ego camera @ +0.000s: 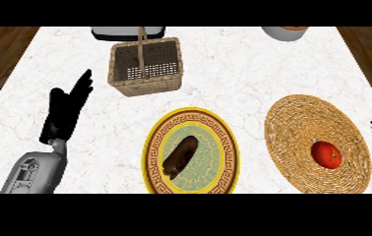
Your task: Pick the tomato from the placemat and place it in the basket
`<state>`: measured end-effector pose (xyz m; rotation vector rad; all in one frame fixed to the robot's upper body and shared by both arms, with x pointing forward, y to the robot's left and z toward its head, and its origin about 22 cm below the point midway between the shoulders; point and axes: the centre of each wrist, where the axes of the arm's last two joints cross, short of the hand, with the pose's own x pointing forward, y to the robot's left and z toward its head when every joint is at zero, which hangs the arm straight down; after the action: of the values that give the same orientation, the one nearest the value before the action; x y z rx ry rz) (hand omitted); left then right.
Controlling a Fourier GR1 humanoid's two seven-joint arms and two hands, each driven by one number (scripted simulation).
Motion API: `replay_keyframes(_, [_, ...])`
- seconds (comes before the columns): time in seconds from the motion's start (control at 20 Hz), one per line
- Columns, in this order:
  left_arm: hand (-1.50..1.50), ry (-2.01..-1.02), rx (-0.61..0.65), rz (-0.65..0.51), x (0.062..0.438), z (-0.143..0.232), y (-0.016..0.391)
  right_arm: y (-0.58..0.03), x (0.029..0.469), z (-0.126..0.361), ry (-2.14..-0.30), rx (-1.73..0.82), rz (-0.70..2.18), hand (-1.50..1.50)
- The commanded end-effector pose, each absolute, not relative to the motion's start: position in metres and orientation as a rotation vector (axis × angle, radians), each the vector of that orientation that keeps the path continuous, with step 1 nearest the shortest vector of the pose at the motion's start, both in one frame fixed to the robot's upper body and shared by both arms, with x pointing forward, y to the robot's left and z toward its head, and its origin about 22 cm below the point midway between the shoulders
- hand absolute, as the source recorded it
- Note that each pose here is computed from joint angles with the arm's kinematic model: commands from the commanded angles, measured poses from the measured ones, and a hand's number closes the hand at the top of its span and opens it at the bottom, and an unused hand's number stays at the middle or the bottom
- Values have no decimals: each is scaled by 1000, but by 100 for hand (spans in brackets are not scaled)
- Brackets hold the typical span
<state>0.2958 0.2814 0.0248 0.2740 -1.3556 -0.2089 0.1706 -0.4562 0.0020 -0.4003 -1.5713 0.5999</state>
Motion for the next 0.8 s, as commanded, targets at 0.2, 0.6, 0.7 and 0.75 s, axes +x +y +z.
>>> replay_keyframes(0.2, [0,-1355,272,-202,289,32,274,-423,176,-17,-1584,-406,608,-150])
replay_keyframes(0.6, [0,-1353,276,-208,301,50,279,-424,207,-21,-1576,-376,605,-150])
replay_keyframes(0.7, [0,-1347,273,-205,294,23,296,-432,195,-28,-1538,-376,621,-150])
replay_keyframes(0.75, [0,-1365,276,-213,292,18,272,-407,208,-21,-1546,-362,629,-150])
